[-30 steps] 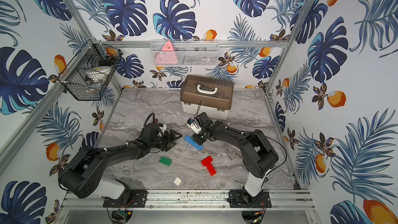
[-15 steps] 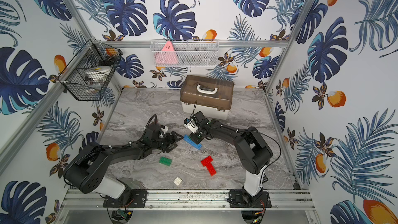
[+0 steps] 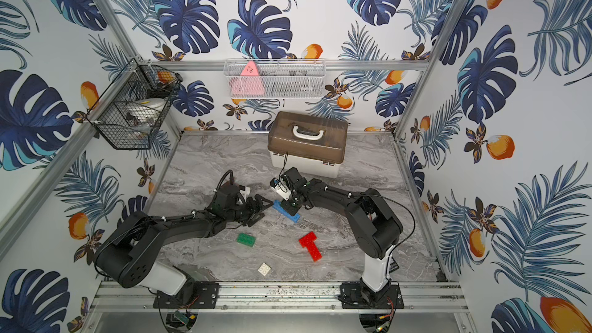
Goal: Assemble a small pinwheel with lego
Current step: Assemble the lego brick with the lego brick, then adjust the lego brick at the center of the board, then pick up the lego brick from the center of the board.
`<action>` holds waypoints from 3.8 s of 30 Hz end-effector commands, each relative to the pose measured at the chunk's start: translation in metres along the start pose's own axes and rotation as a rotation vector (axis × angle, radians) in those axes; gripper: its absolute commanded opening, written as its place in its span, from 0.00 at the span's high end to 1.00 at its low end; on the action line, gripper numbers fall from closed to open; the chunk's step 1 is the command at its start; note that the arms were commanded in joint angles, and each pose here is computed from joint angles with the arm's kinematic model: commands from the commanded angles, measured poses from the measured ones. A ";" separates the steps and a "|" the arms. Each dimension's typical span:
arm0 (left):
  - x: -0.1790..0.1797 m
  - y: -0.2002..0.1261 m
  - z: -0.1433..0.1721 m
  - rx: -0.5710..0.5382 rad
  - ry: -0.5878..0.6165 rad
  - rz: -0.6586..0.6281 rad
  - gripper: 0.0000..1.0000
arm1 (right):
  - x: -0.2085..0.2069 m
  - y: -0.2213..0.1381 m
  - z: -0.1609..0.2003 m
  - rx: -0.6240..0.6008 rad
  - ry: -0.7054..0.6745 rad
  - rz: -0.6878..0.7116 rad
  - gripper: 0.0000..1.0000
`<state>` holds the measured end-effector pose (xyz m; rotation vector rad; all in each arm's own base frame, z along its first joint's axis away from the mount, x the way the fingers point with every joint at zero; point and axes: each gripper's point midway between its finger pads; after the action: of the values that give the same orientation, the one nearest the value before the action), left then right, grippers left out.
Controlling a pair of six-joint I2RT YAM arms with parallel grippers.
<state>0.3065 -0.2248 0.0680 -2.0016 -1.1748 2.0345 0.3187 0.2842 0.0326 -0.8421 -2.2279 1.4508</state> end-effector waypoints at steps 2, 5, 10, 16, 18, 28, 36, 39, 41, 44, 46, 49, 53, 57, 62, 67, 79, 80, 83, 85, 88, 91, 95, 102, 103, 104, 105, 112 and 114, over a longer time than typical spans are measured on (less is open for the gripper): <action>-0.010 0.001 -0.004 -0.012 -0.002 0.045 0.17 | 0.004 0.016 0.084 0.345 -0.020 -0.003 0.98; -0.011 0.002 -0.004 -0.008 0.001 0.048 0.17 | 0.008 0.023 0.095 0.414 -0.002 -0.024 0.99; 0.005 0.005 -0.005 0.001 0.025 -0.045 0.17 | 0.007 0.006 0.078 0.337 0.001 -0.011 1.00; 0.011 0.005 -0.011 -0.027 0.043 -0.089 0.18 | 0.006 -0.006 0.080 0.331 -0.015 0.002 1.00; 0.012 0.007 -0.011 -0.024 0.046 -0.093 0.18 | 0.012 -0.008 0.080 0.330 -0.011 -0.012 1.00; 0.038 0.018 -0.020 -0.002 0.139 -0.318 0.34 | 0.017 -0.014 0.074 0.303 -0.045 -0.001 1.00; 0.048 0.034 -0.010 0.050 0.162 -0.351 0.45 | 0.017 -0.012 0.079 0.337 -0.062 0.008 1.00; 0.046 0.035 -0.006 0.040 0.135 -0.307 0.46 | 0.019 -0.005 0.088 0.380 -0.073 0.001 1.00; 0.042 0.032 -0.006 0.027 0.124 -0.286 0.43 | 0.020 -0.002 0.092 0.401 -0.073 0.000 1.00; 0.031 0.020 -0.011 -0.005 0.120 -0.254 0.39 | 0.022 -0.004 0.087 0.379 -0.068 -0.010 1.00; 0.024 0.009 -0.017 -0.023 0.109 -0.232 0.35 | 0.024 -0.009 0.079 0.343 -0.052 -0.020 0.98; 0.014 -0.004 -0.021 -0.030 0.085 -0.199 0.27 | 0.023 -0.017 0.064 0.284 -0.038 -0.018 0.83; 0.001 -0.019 -0.020 -0.026 0.084 -0.166 0.11 | 0.019 -0.026 0.040 0.210 -0.001 0.008 0.65; -0.009 -0.031 -0.018 -0.015 0.061 -0.165 0.01 | 0.017 -0.041 0.013 0.134 0.016 0.012 0.50; -0.002 -0.045 -0.006 0.005 0.013 -0.215 0.01 | 0.020 -0.062 -0.001 0.055 0.042 -0.004 0.41; 0.026 -0.089 0.010 -0.054 -0.131 -0.386 0.02 | 0.038 -0.083 0.014 0.052 0.142 -0.100 0.44; 0.086 -0.105 0.043 -0.057 -0.375 -0.560 0.07 | 0.091 -0.079 0.075 0.112 0.412 -0.356 0.58; 0.088 -0.104 0.042 -0.057 -0.378 -0.567 0.07 | 0.091 -0.076 0.077 0.111 0.420 -0.357 0.59; 0.090 -0.099 0.044 -0.039 -0.409 -0.570 0.09 | 0.095 -0.067 0.078 0.108 0.443 -0.384 0.59; 0.090 -0.097 0.043 -0.044 -0.418 -0.569 0.10 | 0.095 -0.061 0.078 0.112 0.460 -0.385 0.60; 0.092 -0.097 0.042 -0.047 -0.428 -0.581 0.12 | 0.090 -0.051 0.080 0.115 0.481 -0.364 0.60; 0.097 -0.094 0.045 -0.047 -0.466 -0.596 0.14 | 0.080 -0.044 0.084 0.132 0.506 -0.324 0.60; 0.105 -0.087 0.053 -0.036 -0.564 -0.584 0.16 | 0.061 -0.039 0.084 0.128 0.529 -0.249 0.60; 0.101 -0.080 0.046 -0.049 -0.583 -0.580 0.23 | 0.041 -0.030 0.080 0.113 0.541 -0.191 0.60; 0.101 -0.080 0.045 -0.051 -0.583 -0.582 0.26 | 0.037 -0.028 0.079 0.114 0.540 -0.178 0.60; 0.101 -0.080 0.045 -0.051 -0.584 -0.584 0.29 | 0.035 -0.028 0.078 0.111 0.542 -0.172 0.60; 0.102 -0.080 0.045 -0.049 -0.582 -0.588 0.31 | 0.032 -0.027 0.078 0.108 0.541 -0.163 0.60; 0.115 -0.080 0.054 -0.026 -0.592 -0.620 0.41 | 0.013 -0.026 0.065 0.083 0.562 -0.140 0.60; 0.115 -0.079 0.057 -0.008 -0.589 -0.623 0.44 | 0.010 -0.024 0.063 0.089 0.562 -0.144 0.60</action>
<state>0.2127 -0.1459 0.0197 -0.9188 -1.5683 2.3268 0.2593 0.2377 0.0263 -0.8989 -1.7295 1.0715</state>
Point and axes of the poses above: each gripper's point midway between its finger pads, its own y axis out along the fingers, its own x axis along the line the jaws close on, z = x × y, and after that the axes turned 6 degrees about y, right-handed
